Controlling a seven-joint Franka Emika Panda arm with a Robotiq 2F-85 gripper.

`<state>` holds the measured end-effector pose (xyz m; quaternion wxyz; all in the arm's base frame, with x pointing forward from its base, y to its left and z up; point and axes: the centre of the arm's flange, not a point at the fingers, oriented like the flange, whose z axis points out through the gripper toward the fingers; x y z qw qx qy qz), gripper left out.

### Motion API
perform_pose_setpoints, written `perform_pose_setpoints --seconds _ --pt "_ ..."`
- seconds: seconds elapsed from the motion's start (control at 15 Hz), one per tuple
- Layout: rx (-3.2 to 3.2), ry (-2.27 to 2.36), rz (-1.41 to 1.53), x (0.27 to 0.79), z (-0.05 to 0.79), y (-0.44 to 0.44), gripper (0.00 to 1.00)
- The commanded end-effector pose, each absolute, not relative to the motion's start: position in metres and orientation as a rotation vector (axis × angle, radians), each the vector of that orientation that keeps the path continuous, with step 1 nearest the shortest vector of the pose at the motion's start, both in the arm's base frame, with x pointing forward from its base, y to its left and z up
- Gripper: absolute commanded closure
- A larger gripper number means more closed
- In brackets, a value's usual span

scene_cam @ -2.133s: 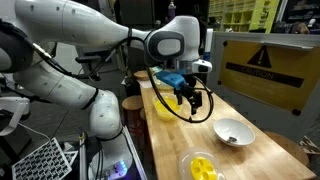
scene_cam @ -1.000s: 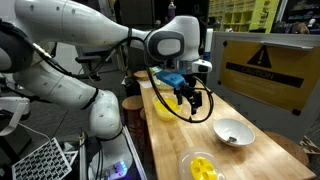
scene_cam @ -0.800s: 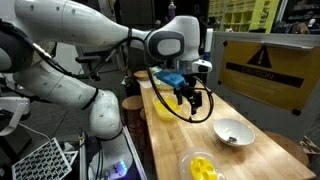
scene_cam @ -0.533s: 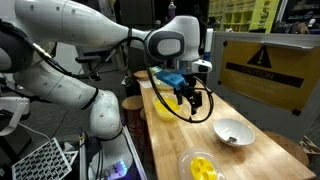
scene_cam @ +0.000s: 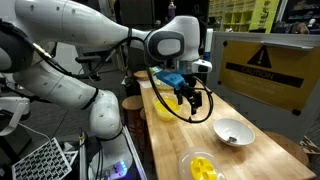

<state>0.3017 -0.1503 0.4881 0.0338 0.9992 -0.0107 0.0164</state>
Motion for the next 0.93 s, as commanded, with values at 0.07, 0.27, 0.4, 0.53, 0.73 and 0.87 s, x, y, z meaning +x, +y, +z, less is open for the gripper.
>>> perform_pose_setpoints --seconds 0.07,0.27,0.4,0.53,0.73,0.87 --pt "3.048 -0.273 0.035 0.324 0.489 -0.142 0.0" --pt "3.029 -0.365 0.031 0.333 0.505 -0.128 0.0" --pt "3.006 -0.398 0.048 0.335 0.519 -0.116 0.0" --pt "2.978 -0.39 0.055 0.335 0.534 -0.099 0.0" --pt "2.954 -0.329 0.068 0.338 0.547 -0.07 0.0" --pt "2.938 -0.256 0.099 0.339 0.551 -0.05 0.0"
